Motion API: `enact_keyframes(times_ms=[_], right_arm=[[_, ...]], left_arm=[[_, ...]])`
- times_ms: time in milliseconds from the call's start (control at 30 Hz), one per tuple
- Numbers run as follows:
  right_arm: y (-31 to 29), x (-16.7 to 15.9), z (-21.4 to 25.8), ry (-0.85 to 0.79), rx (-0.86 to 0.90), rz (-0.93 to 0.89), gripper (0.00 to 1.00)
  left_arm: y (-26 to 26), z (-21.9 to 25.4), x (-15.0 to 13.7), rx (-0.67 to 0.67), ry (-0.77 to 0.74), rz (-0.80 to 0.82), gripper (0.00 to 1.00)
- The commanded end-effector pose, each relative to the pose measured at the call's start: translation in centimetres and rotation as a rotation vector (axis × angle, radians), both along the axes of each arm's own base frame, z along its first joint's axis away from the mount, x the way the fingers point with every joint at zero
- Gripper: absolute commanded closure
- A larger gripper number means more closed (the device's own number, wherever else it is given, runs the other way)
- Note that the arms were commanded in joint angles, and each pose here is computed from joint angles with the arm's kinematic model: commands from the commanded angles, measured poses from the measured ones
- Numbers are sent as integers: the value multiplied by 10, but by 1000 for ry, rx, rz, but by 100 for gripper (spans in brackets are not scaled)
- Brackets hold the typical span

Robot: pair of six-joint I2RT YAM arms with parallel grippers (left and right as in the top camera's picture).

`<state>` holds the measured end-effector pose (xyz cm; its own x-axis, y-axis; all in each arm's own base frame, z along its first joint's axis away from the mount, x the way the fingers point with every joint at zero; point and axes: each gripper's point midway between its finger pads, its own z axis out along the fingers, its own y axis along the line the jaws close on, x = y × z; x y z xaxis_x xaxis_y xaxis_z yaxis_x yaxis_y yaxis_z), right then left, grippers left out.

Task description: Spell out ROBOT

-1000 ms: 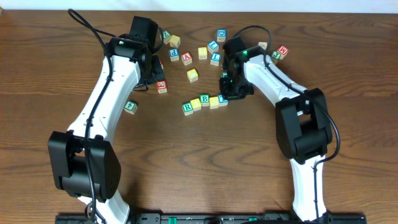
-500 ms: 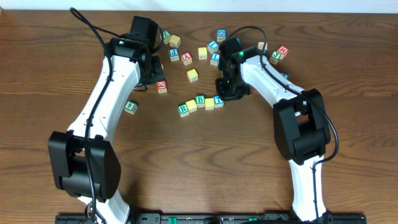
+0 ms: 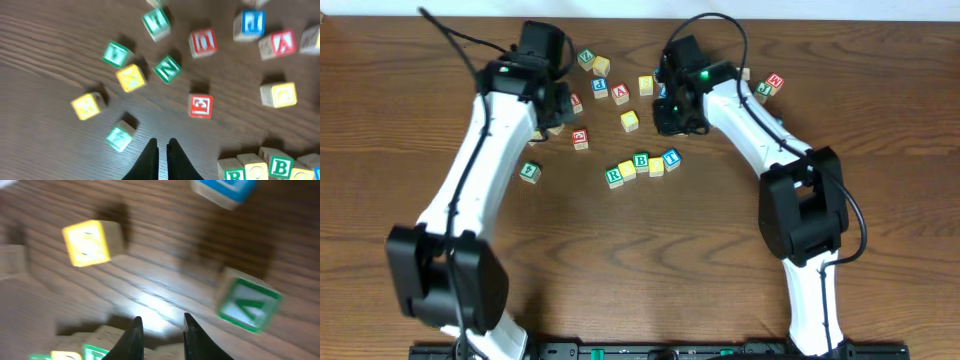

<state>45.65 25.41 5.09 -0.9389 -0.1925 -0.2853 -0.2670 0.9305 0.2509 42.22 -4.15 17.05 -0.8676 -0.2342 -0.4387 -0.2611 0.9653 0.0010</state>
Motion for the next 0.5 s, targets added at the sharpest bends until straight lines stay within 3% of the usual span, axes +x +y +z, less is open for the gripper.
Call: enact_keyframes(times_ms=[0,467], right_arm=[[24,-5,3,-8,31,20,78],[50,-20,-27,25,19,67,83]], left_arm=[[20,33,-4,29,-82,30,92],[47,36,-8,28,-75,101,92]])
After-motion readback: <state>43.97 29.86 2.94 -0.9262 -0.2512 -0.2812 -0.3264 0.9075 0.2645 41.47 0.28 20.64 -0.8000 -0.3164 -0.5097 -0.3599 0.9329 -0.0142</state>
